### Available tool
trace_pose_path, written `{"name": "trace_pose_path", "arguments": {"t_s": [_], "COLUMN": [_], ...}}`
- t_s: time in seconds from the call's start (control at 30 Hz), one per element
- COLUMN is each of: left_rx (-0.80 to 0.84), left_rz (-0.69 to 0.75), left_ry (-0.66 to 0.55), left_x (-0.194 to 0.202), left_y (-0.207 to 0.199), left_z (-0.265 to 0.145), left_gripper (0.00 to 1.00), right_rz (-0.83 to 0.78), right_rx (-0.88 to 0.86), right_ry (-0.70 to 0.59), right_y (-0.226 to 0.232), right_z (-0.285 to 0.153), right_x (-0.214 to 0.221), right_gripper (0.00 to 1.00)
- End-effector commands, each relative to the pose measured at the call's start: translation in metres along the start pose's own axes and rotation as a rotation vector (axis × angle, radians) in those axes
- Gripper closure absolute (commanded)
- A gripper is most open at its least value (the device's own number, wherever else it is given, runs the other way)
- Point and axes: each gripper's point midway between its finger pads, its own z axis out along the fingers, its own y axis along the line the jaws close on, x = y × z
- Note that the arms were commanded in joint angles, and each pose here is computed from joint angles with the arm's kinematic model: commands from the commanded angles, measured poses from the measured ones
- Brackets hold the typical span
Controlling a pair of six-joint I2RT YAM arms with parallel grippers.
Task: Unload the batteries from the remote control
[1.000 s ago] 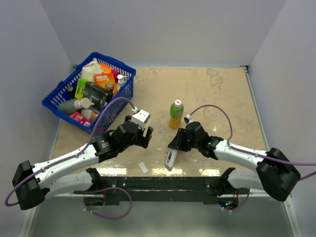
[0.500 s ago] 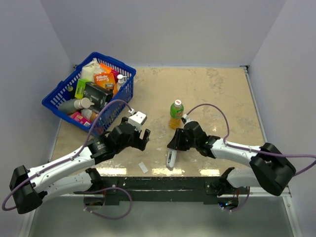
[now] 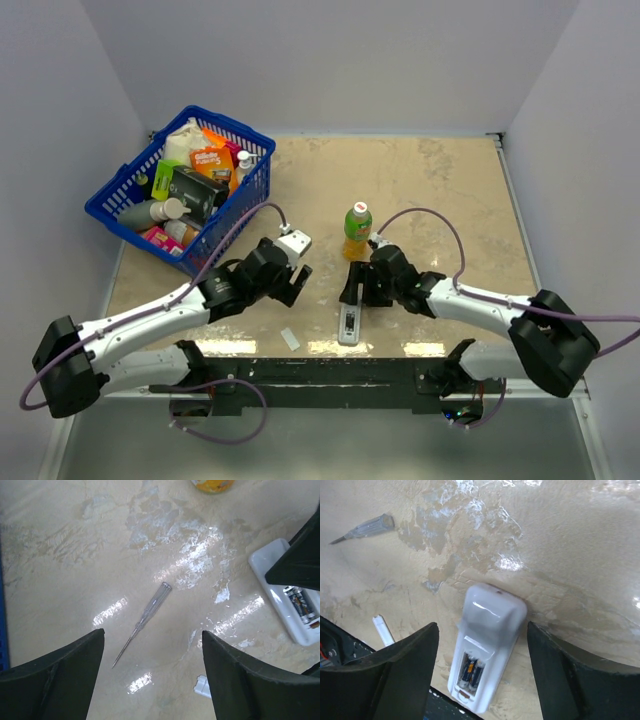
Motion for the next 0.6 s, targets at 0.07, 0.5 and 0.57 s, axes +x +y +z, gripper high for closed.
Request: {"name": "trace_pose_path", "arguments": {"t_s": [0.07,0.5,0.57], "left_rx": [0.037,0.166,0.18], "left_rz": [0.0,0.097,0.095], "left_ry": [0.054,0.25,0.283], "left_x": [-0.01,0.016,0.023], "left_y": [0.002,-0.008,-0.009], "left_z": [0.014,0.068,0.071], "left_gripper": [0.19,0.35,0.38], "right_rz": [-0.019,-0.01,-0.005], "right_rx": [0.036,-0.087,-0.091], "right_ry": [-0.067,-0.181,-0.184], "right_y": [0.002,0.02,0.019], "right_z": [-0.025,-0.08,-0.085], "right_x": [-0.019,-0.029,-0.027], "right_gripper": [0.27,0.37,0.38]}}
